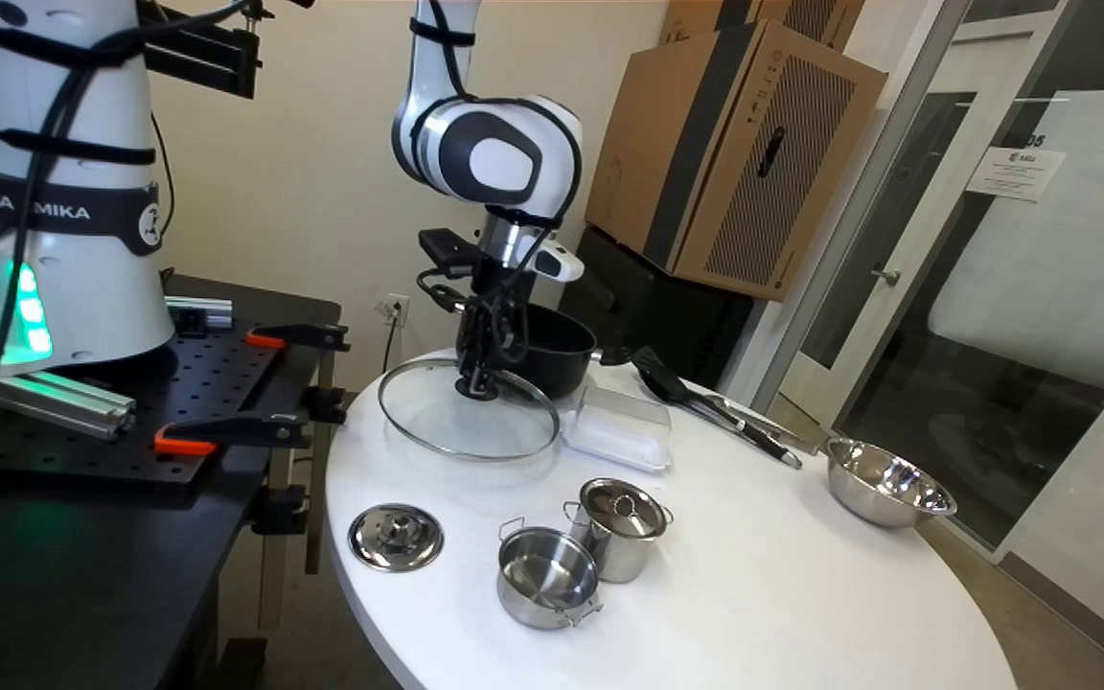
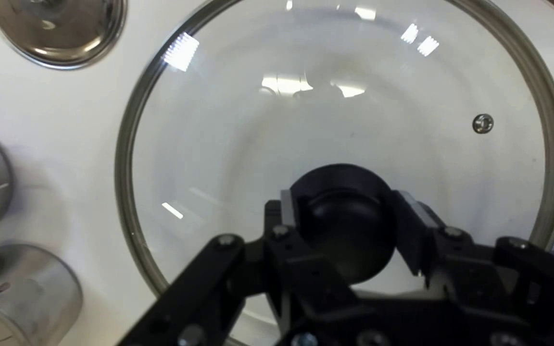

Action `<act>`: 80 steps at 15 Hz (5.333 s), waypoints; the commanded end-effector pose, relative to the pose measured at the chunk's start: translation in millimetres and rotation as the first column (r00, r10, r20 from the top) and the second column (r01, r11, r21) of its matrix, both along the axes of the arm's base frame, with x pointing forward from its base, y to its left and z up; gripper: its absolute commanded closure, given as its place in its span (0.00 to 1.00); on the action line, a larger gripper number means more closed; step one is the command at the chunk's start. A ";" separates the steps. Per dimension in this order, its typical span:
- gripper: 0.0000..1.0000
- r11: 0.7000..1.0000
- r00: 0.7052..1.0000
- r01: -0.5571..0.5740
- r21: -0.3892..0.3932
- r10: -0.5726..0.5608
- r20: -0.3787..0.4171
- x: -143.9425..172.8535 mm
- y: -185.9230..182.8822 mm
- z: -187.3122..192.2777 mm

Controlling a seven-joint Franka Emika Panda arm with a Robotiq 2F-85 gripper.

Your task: Take the clear lid and put it on the left black pot

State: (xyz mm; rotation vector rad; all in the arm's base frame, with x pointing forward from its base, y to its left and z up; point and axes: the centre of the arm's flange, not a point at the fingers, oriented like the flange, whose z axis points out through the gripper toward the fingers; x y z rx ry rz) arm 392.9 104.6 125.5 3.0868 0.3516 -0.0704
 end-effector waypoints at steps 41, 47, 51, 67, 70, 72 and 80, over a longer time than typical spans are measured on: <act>0.75 0.987 0.987 -0.160 -0.028 0.160 0.013 88.0 183.6 65.9; 0.75 0.985 0.986 -0.167 -0.034 0.167 0.005 96.4 212.9 64.1; 0.75 0.985 0.986 -0.169 -0.037 0.169 0.005 97.9 229.1 64.9; 0.75 0.991 0.992 -0.126 -0.043 0.127 0.014 115.7 243.3 64.2; 0.75 0.991 0.992 -0.126 -0.048 0.127 0.019 113.8 238.5 62.6; 0.75 0.991 0.992 -0.124 -0.050 0.125 0.022 113.4 235.9 62.2; 0.18 0.991 0.994 -0.110 -0.071 0.112 0.016 114.6 231.7 53.7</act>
